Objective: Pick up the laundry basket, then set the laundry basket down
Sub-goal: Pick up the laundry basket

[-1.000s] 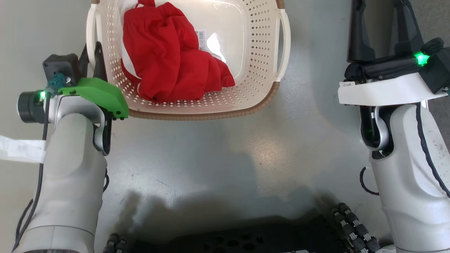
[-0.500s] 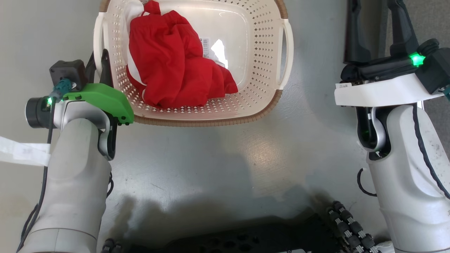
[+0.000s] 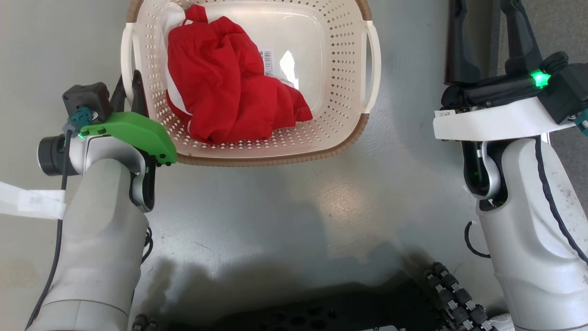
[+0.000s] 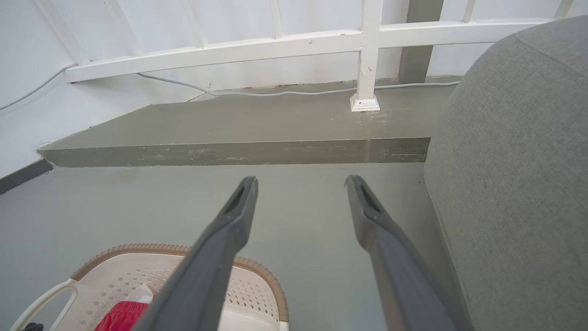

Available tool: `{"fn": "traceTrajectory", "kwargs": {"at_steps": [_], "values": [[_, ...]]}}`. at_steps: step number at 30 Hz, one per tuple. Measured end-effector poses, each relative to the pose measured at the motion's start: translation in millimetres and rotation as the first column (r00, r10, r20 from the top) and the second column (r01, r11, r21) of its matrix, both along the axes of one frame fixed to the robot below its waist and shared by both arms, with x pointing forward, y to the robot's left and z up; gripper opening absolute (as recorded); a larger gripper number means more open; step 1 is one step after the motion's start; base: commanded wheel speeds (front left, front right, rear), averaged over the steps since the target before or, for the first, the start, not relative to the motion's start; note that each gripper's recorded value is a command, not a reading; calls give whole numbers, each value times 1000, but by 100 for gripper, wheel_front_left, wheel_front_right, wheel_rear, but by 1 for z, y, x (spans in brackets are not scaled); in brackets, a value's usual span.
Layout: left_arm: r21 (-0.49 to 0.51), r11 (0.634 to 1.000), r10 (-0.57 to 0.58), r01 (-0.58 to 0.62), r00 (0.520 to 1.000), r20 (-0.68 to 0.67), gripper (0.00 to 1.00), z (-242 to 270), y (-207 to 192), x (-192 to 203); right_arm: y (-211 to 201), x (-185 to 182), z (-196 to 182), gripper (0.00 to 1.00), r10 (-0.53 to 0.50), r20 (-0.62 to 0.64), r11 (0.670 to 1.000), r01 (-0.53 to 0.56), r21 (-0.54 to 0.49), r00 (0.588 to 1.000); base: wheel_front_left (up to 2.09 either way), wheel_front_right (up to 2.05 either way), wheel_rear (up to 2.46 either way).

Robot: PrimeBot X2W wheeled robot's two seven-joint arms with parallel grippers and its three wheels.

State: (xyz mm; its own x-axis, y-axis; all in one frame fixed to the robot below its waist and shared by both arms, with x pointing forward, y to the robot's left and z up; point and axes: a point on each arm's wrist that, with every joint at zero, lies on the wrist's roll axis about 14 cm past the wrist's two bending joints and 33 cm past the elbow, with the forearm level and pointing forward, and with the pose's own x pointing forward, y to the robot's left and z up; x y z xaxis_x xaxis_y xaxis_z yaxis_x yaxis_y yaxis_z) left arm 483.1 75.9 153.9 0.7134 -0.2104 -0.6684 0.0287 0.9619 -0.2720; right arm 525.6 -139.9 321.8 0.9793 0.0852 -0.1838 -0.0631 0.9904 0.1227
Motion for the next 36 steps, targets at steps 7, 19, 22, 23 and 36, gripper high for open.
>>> {"fn": "traceTrajectory", "kwargs": {"at_steps": [7, 19, 22, 23, 36], "values": [[-10, 1000, 13, -13, 1000, -15, 25, -2, -2, -3, 0, 0, -1, 100, 0, -3, 1000, 0, 0, 1000, 0, 0, 0], [-1, 1000, 13, -13, 1000, -3, 100, 0, -3, 0, 0, 0, -3, 100, -5, -5, 1000, 5, 1, 1000, 0, 0, 0], [7, 1000, 15, -15, 1000, 9, 100, 2, -2, 3, 1, 1, -3, 100, -5, -4, 1000, 5, 2, 1000, 0, 0, 0], [9, 1000, 12, -12, 1000, 15, 100, 3, -2, 4, 1, 1, -3, 100, -5, -3, 1000, 5, 2, 1000, 0, 0, 0], [27, 1000, 10, -15, 987, 159, 100, 39, 1, 39, 0, 8, 11, 100, -11, 33, 1000, 11, 4, 999, 0, 0, 0]]}}
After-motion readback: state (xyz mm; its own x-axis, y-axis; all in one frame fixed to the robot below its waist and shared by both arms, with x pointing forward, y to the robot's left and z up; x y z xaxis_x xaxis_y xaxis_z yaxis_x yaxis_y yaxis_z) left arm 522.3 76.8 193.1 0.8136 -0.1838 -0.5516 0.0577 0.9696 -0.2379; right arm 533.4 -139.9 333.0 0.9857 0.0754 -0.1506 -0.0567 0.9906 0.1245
